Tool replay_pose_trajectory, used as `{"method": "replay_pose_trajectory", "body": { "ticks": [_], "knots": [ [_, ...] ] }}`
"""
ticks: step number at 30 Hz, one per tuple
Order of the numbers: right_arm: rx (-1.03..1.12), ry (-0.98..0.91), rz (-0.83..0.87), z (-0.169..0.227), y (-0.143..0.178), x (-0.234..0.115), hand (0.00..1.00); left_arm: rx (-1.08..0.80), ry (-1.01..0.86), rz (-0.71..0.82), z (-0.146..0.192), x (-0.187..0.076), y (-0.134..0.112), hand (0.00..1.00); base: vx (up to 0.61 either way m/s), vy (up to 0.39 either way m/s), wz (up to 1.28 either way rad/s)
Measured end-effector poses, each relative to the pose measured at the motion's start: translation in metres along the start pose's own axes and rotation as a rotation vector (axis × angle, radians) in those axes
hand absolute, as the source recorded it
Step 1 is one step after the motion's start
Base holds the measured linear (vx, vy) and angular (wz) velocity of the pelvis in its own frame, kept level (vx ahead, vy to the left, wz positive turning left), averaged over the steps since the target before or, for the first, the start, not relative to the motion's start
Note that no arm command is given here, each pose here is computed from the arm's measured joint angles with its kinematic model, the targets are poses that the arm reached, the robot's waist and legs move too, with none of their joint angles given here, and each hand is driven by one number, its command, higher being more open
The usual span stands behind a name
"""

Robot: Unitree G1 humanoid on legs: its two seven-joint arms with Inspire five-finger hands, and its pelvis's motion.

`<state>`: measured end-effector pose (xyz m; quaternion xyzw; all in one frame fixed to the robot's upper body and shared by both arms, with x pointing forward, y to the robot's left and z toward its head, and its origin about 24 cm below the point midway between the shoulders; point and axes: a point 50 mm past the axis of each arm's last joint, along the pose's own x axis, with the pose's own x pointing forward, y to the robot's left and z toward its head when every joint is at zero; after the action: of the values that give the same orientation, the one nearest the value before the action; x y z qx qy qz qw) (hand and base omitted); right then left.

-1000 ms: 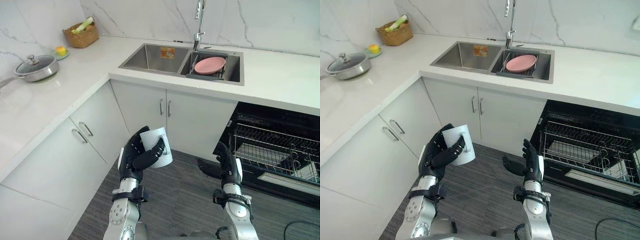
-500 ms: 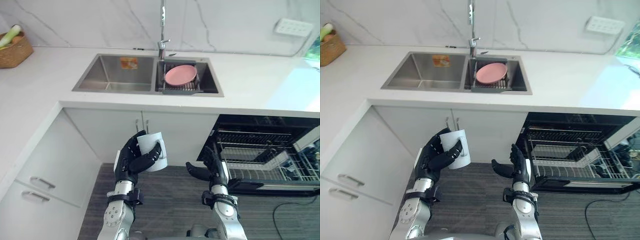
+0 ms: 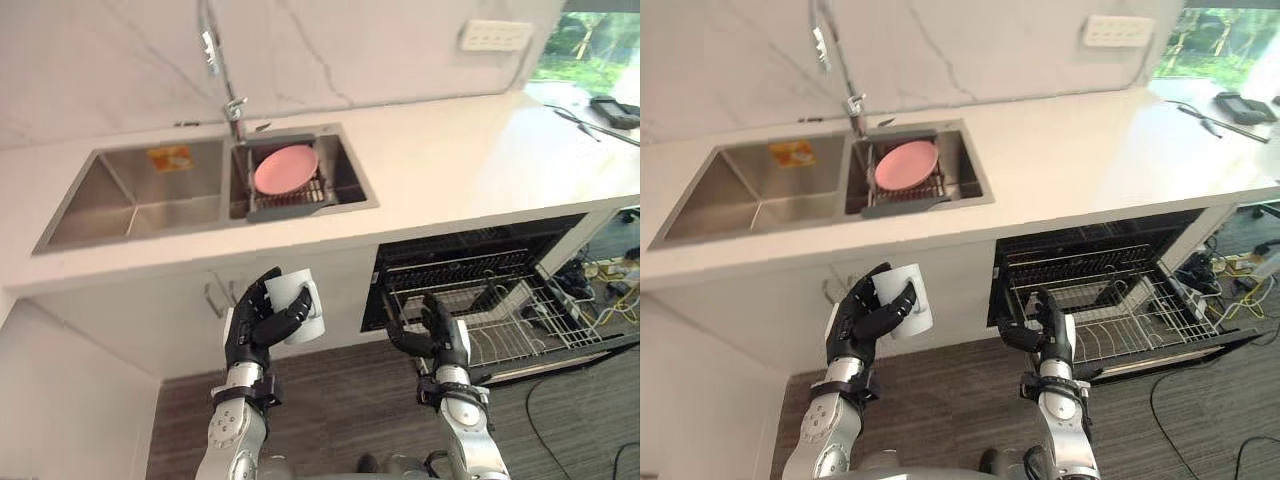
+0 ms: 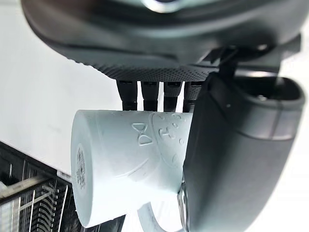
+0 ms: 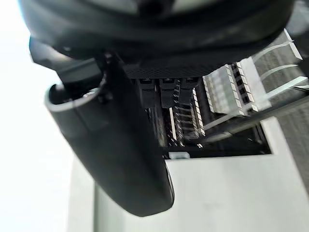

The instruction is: Walk over to the sink, pick up the cup, carry it to the dishwasher, place the cup inside the dishwasher, then close the dishwasher door

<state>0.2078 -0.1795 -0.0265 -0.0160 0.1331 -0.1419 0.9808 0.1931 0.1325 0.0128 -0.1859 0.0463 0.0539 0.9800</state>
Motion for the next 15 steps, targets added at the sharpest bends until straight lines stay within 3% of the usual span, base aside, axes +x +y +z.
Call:
{"method": "replay_pose_trajectory", "body": {
  "ticks": [9,15],
  "knots": [
    [0.034,0.034,-0.034,-0.007,0.0,-0.007,0.9,0.033,0.023,-0.041,-0.004,-0.011,-0.001,0.3,0.17,0.158,-0.39],
    [0.095,0.015,0.007,-0.002,0.012,-0.018,0.9,0.041,0.017,-0.025,-0.004,-0.01,-0.003,0.3,-0.02,0.026,-0.21]
  ]
}}
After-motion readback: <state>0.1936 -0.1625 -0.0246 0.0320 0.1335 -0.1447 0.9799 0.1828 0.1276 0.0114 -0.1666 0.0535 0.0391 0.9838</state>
